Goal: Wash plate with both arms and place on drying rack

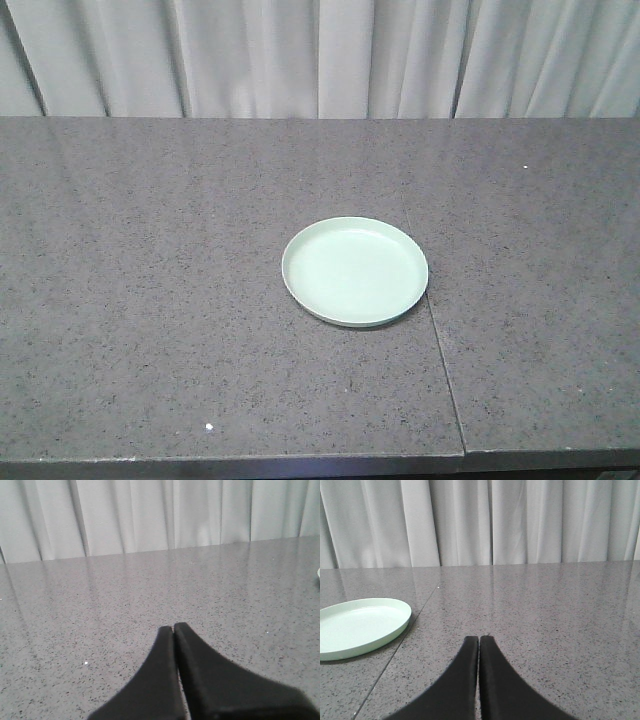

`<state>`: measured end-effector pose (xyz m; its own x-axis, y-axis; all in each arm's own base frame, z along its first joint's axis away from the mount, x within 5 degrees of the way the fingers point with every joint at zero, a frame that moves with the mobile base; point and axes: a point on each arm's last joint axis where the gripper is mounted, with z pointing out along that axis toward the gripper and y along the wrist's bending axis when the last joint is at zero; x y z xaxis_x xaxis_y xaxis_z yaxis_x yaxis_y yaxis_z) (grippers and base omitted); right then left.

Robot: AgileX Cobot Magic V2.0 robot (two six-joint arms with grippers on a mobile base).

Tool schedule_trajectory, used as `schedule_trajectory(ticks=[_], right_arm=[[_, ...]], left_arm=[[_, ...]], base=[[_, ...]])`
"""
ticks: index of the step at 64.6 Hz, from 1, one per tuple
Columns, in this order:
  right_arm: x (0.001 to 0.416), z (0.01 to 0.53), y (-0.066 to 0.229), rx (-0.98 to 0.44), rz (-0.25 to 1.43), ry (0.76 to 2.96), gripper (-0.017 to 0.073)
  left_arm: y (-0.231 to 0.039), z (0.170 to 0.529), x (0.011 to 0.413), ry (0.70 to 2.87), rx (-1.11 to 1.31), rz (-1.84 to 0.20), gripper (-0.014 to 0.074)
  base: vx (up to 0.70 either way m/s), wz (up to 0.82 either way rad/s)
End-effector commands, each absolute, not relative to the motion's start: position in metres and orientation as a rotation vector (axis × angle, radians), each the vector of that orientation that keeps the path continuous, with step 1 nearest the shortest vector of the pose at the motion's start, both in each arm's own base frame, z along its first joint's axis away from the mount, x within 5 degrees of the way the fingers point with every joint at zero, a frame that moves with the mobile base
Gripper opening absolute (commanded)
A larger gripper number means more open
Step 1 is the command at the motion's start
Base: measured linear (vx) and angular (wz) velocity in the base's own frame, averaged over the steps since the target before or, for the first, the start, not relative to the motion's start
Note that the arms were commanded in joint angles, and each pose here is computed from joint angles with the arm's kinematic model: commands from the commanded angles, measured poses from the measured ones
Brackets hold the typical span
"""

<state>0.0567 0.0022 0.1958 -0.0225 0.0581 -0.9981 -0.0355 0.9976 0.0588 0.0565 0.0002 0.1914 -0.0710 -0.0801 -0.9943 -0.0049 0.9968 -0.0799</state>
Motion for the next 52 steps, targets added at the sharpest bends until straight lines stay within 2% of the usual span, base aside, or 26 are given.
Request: schedule_trajectory(ticks=[1, 52], right_arm=[[0.0564, 0.2022, 0.0018, 0.016, 0.067, 1.516, -0.0001], [0.0564, 0.2022, 0.0018, 0.016, 0.067, 1.516, -0.0001]], left_arm=[[0.0, 0.2076, 0.0544, 1.532, -0.067, -0.073, -0.0006], [0.0, 0.2076, 0.0544, 1.532, -0.067, -0.073, -0.0006]], base=[[0.0, 0.0], [0.0, 0.0]])
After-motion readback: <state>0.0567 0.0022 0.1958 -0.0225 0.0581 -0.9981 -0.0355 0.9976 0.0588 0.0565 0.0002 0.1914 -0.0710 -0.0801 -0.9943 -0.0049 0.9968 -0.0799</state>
